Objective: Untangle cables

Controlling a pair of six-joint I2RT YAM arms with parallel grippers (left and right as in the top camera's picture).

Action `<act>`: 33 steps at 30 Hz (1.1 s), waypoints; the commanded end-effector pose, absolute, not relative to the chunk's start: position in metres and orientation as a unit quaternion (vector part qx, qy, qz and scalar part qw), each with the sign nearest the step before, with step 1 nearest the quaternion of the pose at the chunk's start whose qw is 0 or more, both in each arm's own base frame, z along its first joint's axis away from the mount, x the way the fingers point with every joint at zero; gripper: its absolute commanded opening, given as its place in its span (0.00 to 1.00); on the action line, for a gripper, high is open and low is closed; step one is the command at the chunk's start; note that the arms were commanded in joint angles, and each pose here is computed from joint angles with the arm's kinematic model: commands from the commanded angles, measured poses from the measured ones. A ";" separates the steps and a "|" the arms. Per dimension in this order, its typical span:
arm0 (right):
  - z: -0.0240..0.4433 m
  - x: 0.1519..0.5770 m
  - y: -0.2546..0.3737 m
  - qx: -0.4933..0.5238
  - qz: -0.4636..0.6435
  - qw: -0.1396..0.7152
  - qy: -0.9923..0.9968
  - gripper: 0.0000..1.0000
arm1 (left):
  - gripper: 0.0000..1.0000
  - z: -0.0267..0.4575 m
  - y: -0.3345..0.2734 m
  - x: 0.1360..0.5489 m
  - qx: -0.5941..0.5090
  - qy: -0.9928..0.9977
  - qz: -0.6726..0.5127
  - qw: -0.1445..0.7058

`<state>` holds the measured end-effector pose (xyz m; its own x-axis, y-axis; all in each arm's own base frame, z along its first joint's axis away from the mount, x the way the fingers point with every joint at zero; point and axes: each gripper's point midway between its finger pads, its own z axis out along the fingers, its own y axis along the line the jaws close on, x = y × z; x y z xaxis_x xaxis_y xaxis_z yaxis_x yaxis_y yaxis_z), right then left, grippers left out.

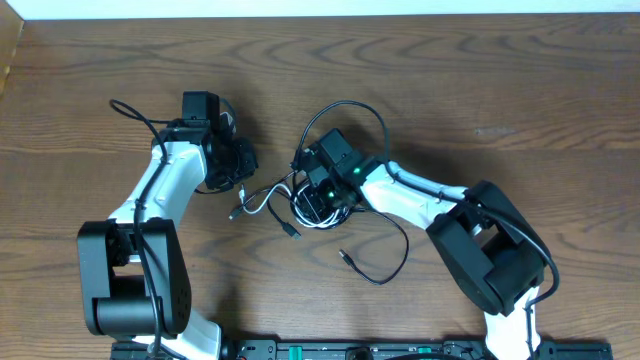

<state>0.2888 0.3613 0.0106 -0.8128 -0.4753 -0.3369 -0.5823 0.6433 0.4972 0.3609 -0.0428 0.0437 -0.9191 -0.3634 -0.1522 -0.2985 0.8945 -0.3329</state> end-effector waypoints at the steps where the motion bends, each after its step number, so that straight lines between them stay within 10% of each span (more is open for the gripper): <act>1: 0.059 0.302 0.377 -0.300 0.390 0.096 0.865 0.01 | 0.13 0.048 -0.046 0.361 -0.152 0.965 -0.188 0.106; 17: 0.116 0.377 0.324 -0.119 0.473 0.108 0.866 0.01 | 0.23 0.135 -0.111 0.338 0.099 0.827 -0.524 0.181; 24: 0.152 0.396 0.320 -0.090 0.551 0.109 0.822 0.01 | 0.24 0.124 -0.104 0.345 0.075 0.849 -0.494 0.172; 33: 0.148 0.402 0.301 -0.114 0.543 0.128 0.822 0.01 | 0.30 0.048 -0.013 0.356 -0.217 0.950 -0.202 0.094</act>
